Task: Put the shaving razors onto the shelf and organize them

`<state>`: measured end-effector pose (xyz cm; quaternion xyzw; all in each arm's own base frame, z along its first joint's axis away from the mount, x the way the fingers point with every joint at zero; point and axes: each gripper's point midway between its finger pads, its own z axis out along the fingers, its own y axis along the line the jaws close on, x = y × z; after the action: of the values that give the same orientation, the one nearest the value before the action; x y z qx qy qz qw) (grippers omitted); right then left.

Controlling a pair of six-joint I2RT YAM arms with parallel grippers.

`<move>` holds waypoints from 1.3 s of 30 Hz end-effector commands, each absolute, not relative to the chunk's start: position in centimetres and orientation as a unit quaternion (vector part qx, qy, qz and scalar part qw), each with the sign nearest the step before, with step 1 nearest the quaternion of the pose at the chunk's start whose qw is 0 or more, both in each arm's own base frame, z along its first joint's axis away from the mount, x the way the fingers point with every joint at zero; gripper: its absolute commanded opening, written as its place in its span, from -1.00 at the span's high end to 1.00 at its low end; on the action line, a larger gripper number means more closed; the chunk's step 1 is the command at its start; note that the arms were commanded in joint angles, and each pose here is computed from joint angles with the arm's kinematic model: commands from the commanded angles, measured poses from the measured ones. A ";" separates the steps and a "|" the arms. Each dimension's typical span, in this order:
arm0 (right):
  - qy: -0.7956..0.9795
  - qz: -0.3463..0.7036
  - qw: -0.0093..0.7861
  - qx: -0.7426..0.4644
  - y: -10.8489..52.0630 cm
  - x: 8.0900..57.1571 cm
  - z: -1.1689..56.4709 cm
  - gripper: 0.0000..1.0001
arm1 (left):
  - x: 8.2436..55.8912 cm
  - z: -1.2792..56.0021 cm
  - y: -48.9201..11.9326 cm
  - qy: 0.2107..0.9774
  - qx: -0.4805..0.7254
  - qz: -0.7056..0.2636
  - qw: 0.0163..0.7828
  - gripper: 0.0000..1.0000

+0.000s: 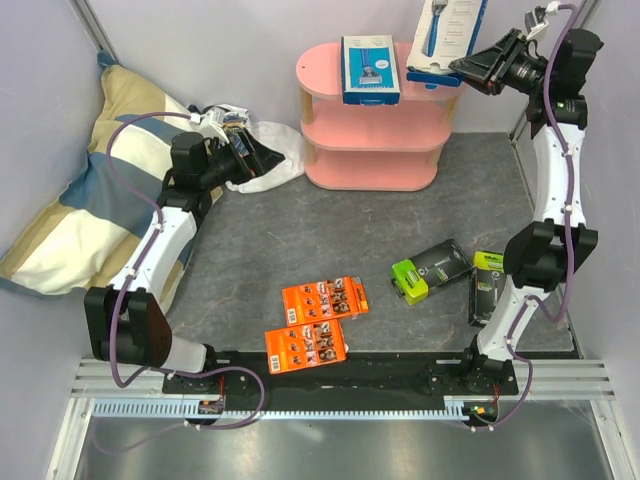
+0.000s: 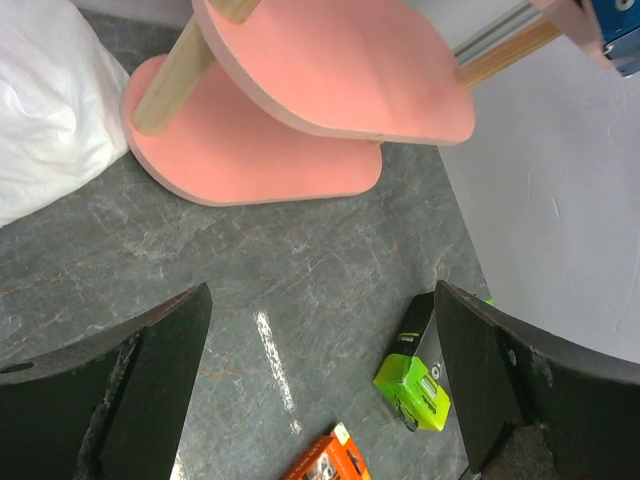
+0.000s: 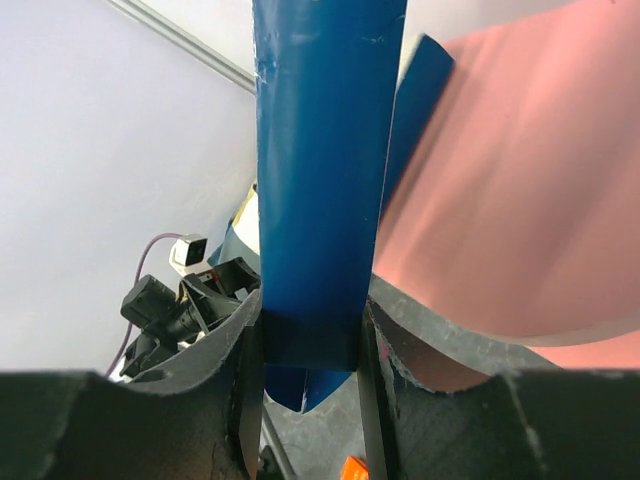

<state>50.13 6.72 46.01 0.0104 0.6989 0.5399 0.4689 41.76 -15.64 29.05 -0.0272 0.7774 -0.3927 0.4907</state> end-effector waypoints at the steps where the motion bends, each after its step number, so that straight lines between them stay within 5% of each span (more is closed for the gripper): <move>1: 0.690 0.558 0.461 -0.018 7.4 49.8 46.6 0.46 | 42.1 30.6 -16.0 0.769 0.005 -0.393 0.504 -0.98; 39: 0.716 0.594 0.366 -0.005 7.9 48.8 40.6 0.30 | 44.7 33.5 -18.0 0.759 0.020 -0.412 0.504 -0.98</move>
<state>50.73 7.32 38.65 0.0357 0.7250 0.5899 0.3538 44.43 -17.23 30.94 -0.0083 0.7763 -0.4036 0.4842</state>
